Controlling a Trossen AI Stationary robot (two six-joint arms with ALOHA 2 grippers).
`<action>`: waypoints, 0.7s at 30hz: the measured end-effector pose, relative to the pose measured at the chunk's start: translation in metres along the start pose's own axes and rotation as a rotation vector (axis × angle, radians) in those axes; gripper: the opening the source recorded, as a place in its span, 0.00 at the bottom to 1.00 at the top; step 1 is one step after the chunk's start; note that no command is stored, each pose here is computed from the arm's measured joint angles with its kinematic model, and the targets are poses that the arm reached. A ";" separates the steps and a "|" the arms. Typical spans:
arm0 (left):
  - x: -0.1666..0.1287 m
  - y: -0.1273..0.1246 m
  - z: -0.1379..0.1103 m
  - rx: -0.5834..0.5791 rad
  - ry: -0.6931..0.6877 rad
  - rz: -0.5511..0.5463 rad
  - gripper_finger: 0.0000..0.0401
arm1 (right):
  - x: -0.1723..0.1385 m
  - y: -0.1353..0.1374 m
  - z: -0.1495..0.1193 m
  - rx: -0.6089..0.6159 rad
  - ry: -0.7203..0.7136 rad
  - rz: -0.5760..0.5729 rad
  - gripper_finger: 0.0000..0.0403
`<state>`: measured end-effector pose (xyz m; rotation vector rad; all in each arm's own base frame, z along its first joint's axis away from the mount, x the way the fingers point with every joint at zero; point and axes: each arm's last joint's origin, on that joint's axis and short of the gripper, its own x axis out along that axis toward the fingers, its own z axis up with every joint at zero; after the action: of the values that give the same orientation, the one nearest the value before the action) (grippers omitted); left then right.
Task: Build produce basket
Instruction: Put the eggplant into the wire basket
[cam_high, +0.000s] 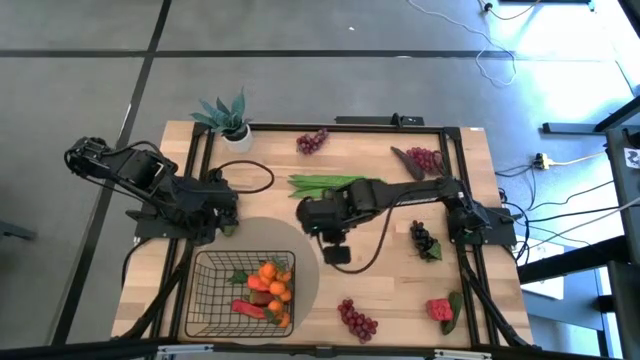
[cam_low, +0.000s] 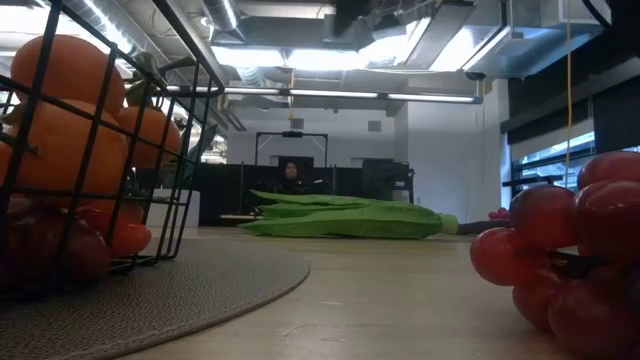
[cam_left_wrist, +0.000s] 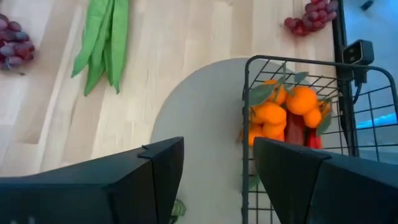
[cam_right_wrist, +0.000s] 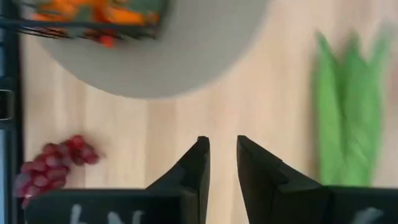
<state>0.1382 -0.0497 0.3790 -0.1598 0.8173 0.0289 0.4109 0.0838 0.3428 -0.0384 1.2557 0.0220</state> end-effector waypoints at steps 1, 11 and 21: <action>0.000 0.000 0.000 0.000 -0.001 0.002 0.45 | -0.006 -0.002 -0.004 0.029 0.014 -0.027 0.17; 0.000 0.003 0.001 -0.022 -0.049 0.099 0.45 | -0.055 -0.020 -0.024 0.112 -0.075 -0.269 0.17; -0.001 0.007 0.005 -0.078 -0.135 0.241 0.45 | -0.071 -0.091 -0.029 0.114 -0.065 -0.391 0.17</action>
<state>0.1406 -0.0424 0.3816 -0.1304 0.6969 0.2958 0.3648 -0.0076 0.4033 -0.1823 1.1648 -0.3837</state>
